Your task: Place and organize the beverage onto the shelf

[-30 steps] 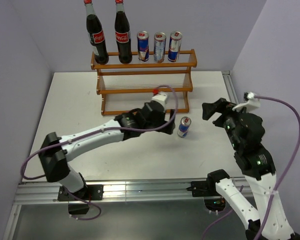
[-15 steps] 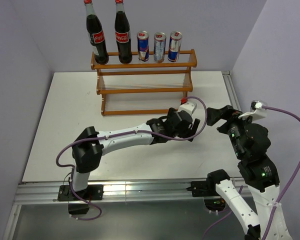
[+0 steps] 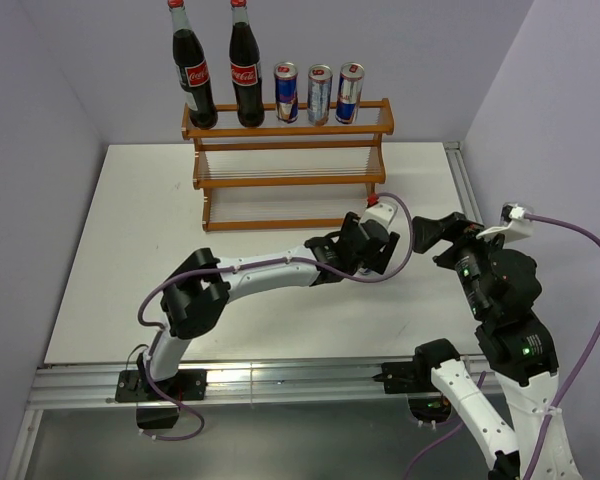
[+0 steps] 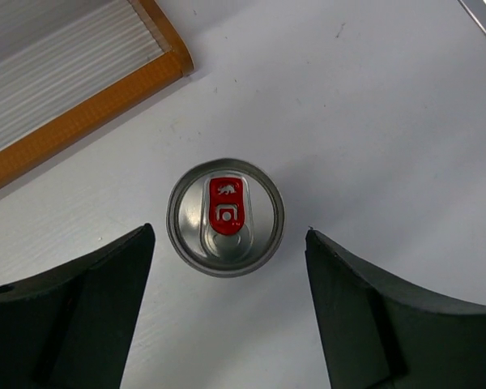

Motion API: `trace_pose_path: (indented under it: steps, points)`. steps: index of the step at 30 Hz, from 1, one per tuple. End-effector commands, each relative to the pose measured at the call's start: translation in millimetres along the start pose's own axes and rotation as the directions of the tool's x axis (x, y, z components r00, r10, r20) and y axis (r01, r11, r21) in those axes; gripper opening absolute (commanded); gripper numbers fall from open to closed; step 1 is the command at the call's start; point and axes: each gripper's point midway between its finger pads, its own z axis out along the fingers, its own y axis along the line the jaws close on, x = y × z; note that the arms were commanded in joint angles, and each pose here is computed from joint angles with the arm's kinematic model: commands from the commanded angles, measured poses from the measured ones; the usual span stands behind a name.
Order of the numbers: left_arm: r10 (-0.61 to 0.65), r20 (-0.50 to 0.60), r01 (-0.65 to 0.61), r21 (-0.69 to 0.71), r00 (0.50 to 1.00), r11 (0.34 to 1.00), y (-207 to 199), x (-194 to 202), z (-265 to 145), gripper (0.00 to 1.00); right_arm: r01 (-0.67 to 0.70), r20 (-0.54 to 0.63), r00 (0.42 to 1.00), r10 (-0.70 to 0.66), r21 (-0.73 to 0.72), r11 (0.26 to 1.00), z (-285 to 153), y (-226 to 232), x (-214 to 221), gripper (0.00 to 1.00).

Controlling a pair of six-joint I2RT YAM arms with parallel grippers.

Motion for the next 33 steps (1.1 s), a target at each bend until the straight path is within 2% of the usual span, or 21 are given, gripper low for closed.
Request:
trace_pose_path:
  steps: [1,6,8,9,13,18,19,20,21,23,24,25,27,28,30,32,33]
  points:
    - [0.000,0.080,-0.001,0.014,0.997,1.000,-9.9,-27.7,8.7,0.80,-0.012,0.003,1.000,0.012,-0.065,0.998,1.6,12.6,-1.2,1.00]
    - [-0.007,0.088,0.006,0.019,0.996,1.000,-10.8,-30.7,17.6,0.79,-0.005,-0.016,1.000,0.004,-0.093,0.996,2.6,16.2,4.6,1.00]
    - [-0.011,0.090,0.010,0.016,0.996,1.000,-8.7,-31.4,21.0,0.73,0.005,-0.022,1.000,-0.008,-0.107,0.994,2.7,17.5,7.3,1.00]
    - [-0.010,0.088,0.009,0.023,0.996,1.000,-9.5,-31.5,21.4,0.64,0.007,-0.028,1.000,-0.010,-0.115,0.993,2.7,18.5,9.3,1.00]
    - [-0.017,0.087,0.018,0.000,0.996,1.000,-2.7,-35.6,18.9,0.40,0.017,-0.016,1.000,-0.019,-0.134,0.991,0.3,20.2,8.5,1.00]
    - [-0.040,0.121,0.047,-0.055,0.992,0.997,15.7,-45.6,-1.5,0.21,0.042,-0.009,0.999,-0.045,-0.183,0.982,2.5,23.8,16.5,1.00]
    - [-0.055,0.153,0.065,-0.063,0.987,0.996,20.4,-59.3,-14.9,0.14,0.043,0.008,0.999,-0.042,-0.191,0.981,2.5,25.1,14.1,1.00]
    - [-0.056,0.148,0.067,-0.071,0.987,0.995,25.5,-56.4,-19.6,0.10,0.037,-0.003,0.999,-0.039,-0.215,0.976,2.1,28.6,17.6,1.00]
    - [-0.076,0.156,0.088,-0.071,0.985,0.994,31.9,-65.3,-31.9,0.01,0.034,0.000,0.999,-0.035,-0.222,0.975,5.0,28.8,20.4,1.00]
    - [-0.092,0.143,0.104,-0.075,0.985,0.992,42.4,-64.3,-42.9,0.00,0.025,-0.010,1.000,-0.028,-0.243,0.970,7.1,31.6,25.4,1.00]
    - [-0.120,0.168,0.133,-0.068,0.979,0.989,52.4,-79.6,-57.6,0.00,0.020,-0.024,0.999,-0.026,-0.246,0.969,11.6,30.4,33.1,1.00]
    - [-0.125,0.140,0.134,-0.060,0.982,0.989,58.2,-70.1,-61.2,0.00,0.011,-0.010,1.000,-0.014,-0.278,0.961,13.7,36.7,31.3,1.00]
    - [-0.177,0.169,0.185,-0.035,0.970,0.982,73.6,-87.7,-84.3,0.01,-0.005,-0.072,0.997,-0.022,-0.350,0.937,20.9,46.7,51.9,1.00]
    - [-0.184,0.144,0.191,-0.037,0.972,0.981,82.4,-79.4,-88.2,0.00,-0.016,-0.070,0.997,-0.012,-0.386,0.922,22.9,54.7,50.9,1.00]
    - [-0.231,0.131,0.229,0.031,0.964,0.973,94.3,-89.7,-106.7,0.00,-0.044,-0.144,0.989,-0.027,-0.465,0.884,25.5,67.9,68.9,1.00]
    - [-0.256,0.074,0.250,0.079,0.964,0.965,101.9,-80.5,-116.1,0.00,-0.079,-0.227,0.972,-0.058,-0.554,0.829,29.7,84.5,87.1,1.00]
    - [-0.277,0.089,0.271,0.070,0.957,0.960,119.3,-85.9,-125.9,0.00,-0.096,-0.262,0.962,-0.073,-0.579,0.810,38.0,90.3,95.8,1.00]
